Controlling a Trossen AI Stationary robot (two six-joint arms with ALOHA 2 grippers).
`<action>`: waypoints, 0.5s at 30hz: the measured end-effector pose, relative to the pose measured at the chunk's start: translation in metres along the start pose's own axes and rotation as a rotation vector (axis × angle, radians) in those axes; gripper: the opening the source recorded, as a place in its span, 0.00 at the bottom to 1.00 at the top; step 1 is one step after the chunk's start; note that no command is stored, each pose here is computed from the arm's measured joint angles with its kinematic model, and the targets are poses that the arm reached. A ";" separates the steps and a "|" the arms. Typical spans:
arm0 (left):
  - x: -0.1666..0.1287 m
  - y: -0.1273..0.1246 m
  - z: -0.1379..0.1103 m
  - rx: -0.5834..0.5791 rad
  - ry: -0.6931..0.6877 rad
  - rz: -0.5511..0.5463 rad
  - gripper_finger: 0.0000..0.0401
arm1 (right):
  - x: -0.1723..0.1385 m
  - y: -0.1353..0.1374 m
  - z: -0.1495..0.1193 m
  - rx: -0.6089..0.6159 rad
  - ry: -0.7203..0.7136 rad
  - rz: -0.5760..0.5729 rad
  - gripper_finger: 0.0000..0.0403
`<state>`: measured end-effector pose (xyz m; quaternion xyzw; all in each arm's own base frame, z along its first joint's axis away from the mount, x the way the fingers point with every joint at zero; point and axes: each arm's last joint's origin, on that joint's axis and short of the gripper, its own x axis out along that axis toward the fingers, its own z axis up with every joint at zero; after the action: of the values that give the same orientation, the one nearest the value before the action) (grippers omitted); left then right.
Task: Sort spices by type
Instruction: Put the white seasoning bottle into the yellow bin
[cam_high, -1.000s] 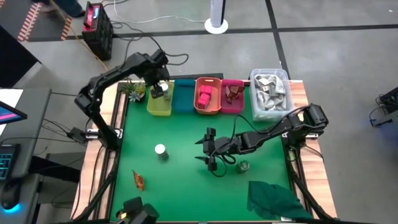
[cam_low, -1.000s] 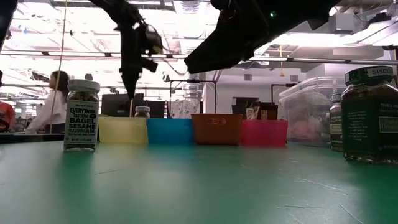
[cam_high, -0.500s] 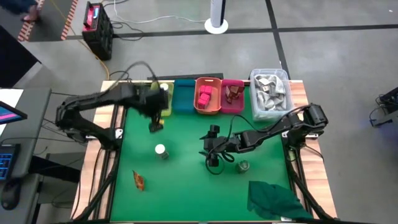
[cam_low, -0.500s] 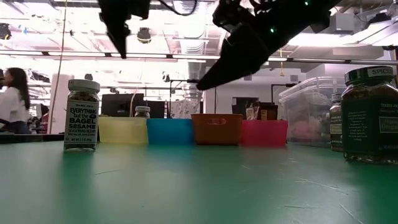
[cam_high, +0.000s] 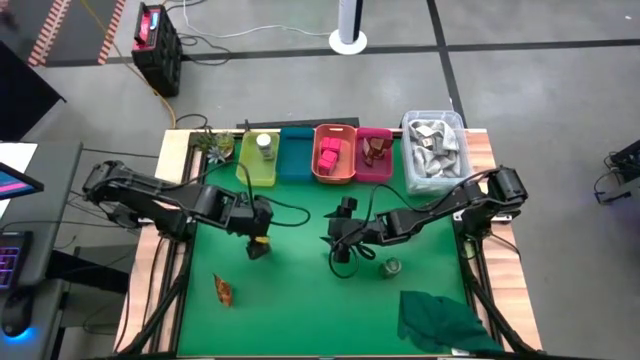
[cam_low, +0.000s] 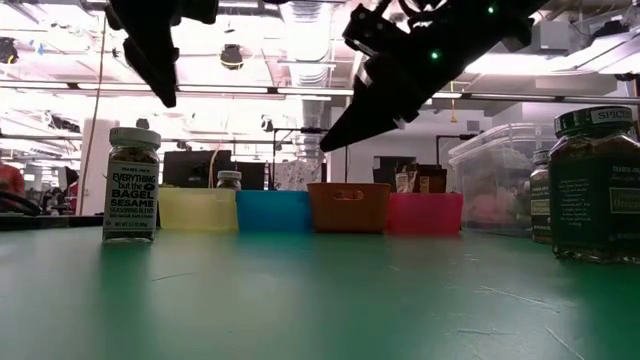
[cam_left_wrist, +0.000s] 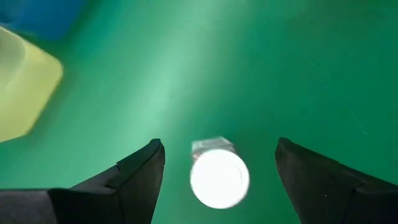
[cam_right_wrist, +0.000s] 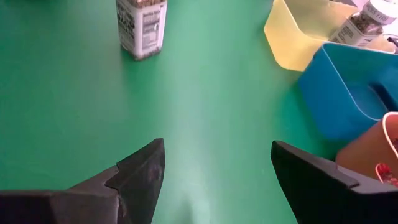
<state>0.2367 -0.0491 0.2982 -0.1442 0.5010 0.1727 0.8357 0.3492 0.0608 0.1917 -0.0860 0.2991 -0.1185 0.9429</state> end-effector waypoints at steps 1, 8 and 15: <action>0.000 0.000 0.000 -0.008 -0.010 0.011 0.73 | 0.000 0.000 0.001 0.003 -0.006 0.000 0.80; 0.011 -0.003 -0.007 -0.041 -0.037 0.113 0.73 | -0.001 0.003 0.003 0.011 -0.028 0.009 0.80; 0.024 -0.011 -0.019 -0.020 -0.055 0.071 0.73 | -0.003 0.007 0.003 0.004 -0.034 0.022 0.80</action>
<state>0.2374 -0.0634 0.2693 -0.1299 0.4810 0.2110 0.8410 0.3495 0.0689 0.1942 -0.0829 0.2837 -0.1073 0.9493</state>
